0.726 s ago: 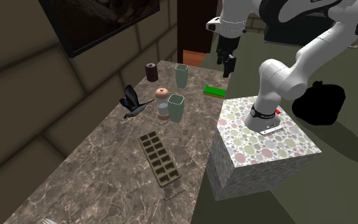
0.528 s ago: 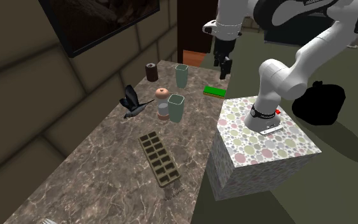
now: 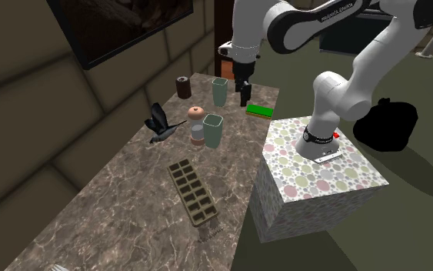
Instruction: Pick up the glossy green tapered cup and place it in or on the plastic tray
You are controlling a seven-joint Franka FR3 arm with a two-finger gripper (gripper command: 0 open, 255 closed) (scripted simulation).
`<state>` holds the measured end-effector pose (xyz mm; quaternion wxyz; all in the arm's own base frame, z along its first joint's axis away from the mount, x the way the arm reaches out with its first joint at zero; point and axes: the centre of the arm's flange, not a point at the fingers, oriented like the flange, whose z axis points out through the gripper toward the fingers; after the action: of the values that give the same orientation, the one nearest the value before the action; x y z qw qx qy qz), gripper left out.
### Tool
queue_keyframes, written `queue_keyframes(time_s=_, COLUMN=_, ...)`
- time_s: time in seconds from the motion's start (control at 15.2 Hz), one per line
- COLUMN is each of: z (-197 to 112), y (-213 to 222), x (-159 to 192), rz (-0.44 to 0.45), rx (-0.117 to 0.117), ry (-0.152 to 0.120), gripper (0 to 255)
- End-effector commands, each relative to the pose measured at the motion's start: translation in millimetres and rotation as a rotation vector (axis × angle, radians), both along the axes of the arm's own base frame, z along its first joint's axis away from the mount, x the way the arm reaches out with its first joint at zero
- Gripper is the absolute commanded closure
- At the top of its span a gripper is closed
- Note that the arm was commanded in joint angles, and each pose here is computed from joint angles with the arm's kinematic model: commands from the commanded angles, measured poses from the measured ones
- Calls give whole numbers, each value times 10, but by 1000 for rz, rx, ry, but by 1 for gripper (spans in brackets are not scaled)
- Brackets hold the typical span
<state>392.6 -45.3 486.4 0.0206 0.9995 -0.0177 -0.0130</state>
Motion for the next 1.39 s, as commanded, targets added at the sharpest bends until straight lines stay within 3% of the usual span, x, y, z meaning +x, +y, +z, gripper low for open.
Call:
queue_keyframes(time_s=0.0, z=-153, y=-97, x=212, rz=4, rx=14, ry=-11, gripper=0)
queue_keyframes(time_s=0.59, z=-738, y=-382, x=1082, rz=21, rx=74, ry=-47, gripper=0)
queue_keyframes(time_s=1.06, z=-1108, y=-370, x=1090, rz=21, rx=74, ry=-47, gripper=0)
queue_keyframes(time_s=1.32, z=-1138, y=-369, x=1090, rz=21, rx=74, ry=-47, gripper=0)
